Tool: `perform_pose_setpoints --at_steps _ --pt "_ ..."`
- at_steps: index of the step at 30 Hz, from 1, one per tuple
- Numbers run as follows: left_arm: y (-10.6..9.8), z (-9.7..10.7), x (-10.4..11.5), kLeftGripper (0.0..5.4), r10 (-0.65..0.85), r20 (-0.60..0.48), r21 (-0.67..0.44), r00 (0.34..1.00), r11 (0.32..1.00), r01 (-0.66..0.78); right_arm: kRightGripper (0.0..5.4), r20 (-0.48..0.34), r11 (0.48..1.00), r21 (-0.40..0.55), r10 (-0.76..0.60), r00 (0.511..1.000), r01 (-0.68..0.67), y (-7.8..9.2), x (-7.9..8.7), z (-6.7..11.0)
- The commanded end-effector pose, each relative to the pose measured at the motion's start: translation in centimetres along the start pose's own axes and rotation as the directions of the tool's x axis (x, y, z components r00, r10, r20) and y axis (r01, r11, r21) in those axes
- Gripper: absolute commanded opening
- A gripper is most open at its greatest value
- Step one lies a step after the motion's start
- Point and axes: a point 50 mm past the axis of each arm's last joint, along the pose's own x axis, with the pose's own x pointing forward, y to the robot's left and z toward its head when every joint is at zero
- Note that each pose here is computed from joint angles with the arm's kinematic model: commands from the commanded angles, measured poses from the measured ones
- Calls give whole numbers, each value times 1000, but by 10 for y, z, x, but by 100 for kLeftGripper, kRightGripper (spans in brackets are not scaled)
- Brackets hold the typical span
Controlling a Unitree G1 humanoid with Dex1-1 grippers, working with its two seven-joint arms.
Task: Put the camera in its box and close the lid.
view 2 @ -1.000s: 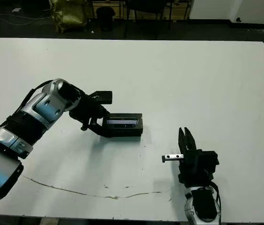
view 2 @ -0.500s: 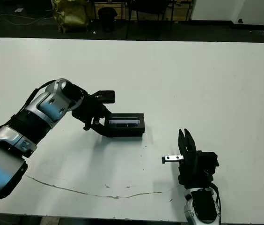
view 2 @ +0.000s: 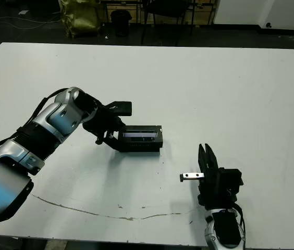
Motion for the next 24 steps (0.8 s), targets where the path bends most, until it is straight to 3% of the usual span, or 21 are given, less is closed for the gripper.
perform_pose_setpoints --at_steps 1,24 --pt "-5 2 12 241 30 -32 12 999 999 -30 0 -27 1000 4 2 1000 -2 -1 -2 -6" --pt "-4 25 13 241 19 -56 65 998 998 -16 0 -26 1000 4 10 1000 -10 1 -1 -5"
